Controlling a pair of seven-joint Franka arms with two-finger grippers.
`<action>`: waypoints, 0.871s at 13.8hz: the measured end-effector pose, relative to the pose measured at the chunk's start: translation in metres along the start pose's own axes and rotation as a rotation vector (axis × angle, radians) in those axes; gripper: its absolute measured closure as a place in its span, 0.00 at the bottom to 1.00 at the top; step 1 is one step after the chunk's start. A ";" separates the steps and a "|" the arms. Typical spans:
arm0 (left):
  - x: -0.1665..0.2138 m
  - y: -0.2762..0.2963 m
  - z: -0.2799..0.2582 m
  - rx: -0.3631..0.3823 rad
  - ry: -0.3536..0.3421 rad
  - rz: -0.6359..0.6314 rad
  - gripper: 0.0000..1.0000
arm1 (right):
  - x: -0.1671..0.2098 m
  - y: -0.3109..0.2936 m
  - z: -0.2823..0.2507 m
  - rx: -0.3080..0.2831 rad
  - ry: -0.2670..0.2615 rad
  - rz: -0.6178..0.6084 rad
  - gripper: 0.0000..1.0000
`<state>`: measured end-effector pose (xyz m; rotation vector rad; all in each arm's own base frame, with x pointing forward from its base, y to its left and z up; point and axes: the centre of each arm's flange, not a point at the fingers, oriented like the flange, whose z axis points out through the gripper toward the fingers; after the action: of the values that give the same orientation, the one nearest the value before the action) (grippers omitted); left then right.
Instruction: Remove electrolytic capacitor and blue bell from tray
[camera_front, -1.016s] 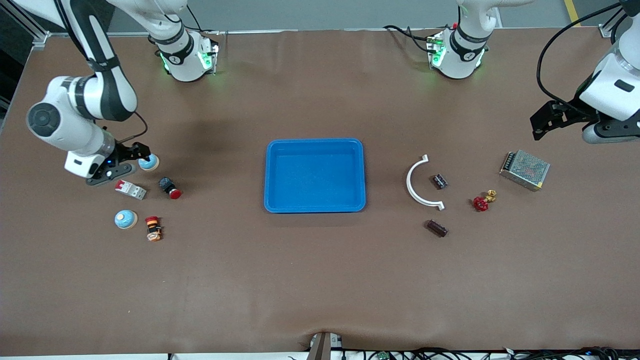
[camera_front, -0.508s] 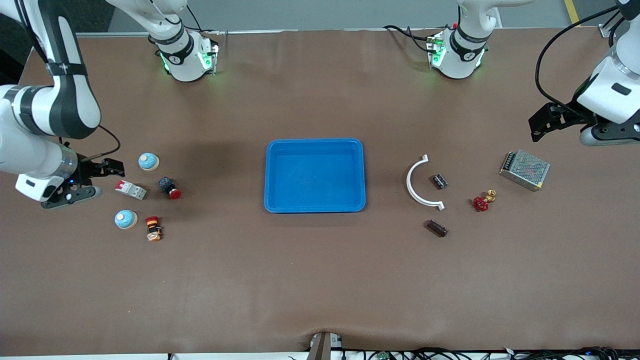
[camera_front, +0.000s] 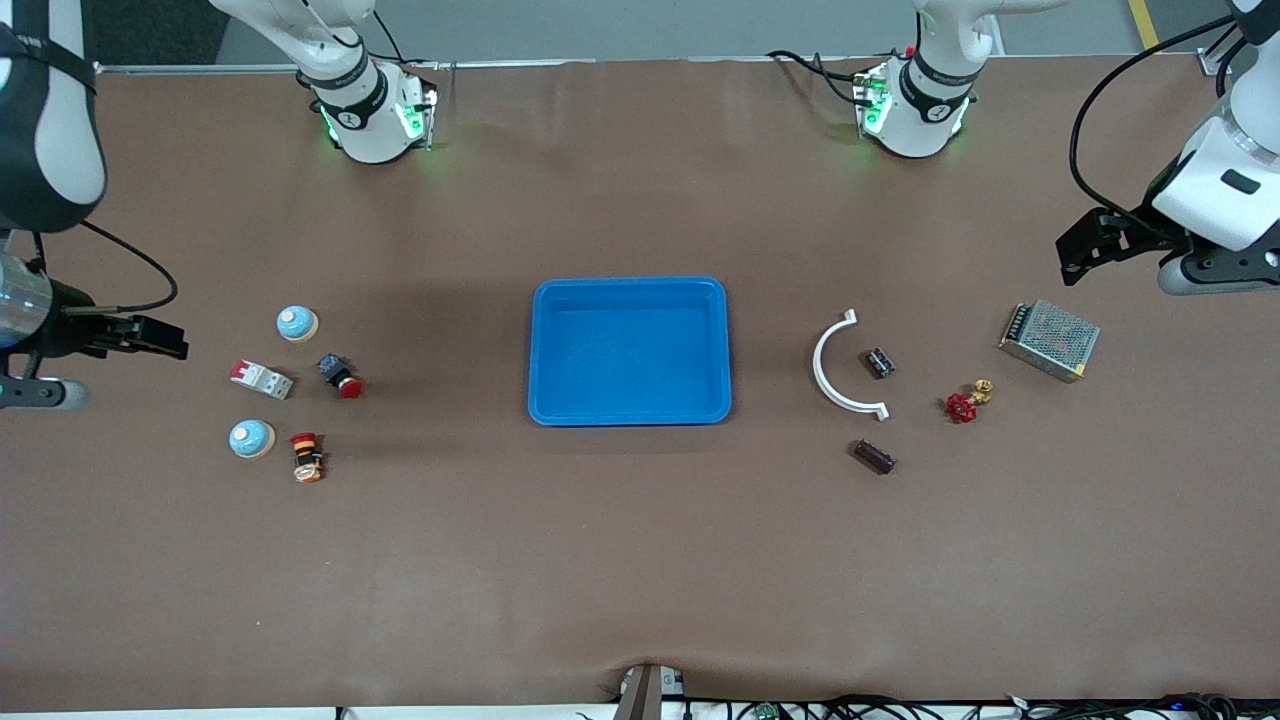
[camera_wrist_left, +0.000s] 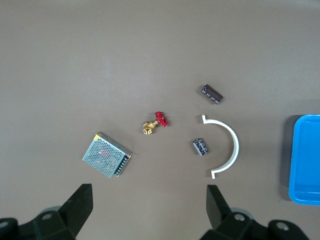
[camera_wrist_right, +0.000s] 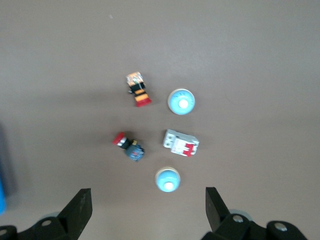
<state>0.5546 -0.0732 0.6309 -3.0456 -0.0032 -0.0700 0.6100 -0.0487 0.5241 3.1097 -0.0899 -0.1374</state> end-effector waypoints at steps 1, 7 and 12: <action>0.000 0.000 0.000 0.000 0.000 0.000 0.00 | 0.000 0.001 -0.008 0.010 0.014 0.025 0.00; 0.000 0.001 0.000 0.000 0.001 0.001 0.00 | -0.008 0.011 -0.054 0.074 0.041 0.094 0.00; 0.000 0.001 0.000 0.000 0.001 0.001 0.00 | -0.011 0.019 -0.071 0.076 0.055 0.132 0.00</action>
<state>0.5546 -0.0737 0.6310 -3.0457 -0.0022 -0.0710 0.6039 -0.0651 0.5962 3.1670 -0.3048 -0.0463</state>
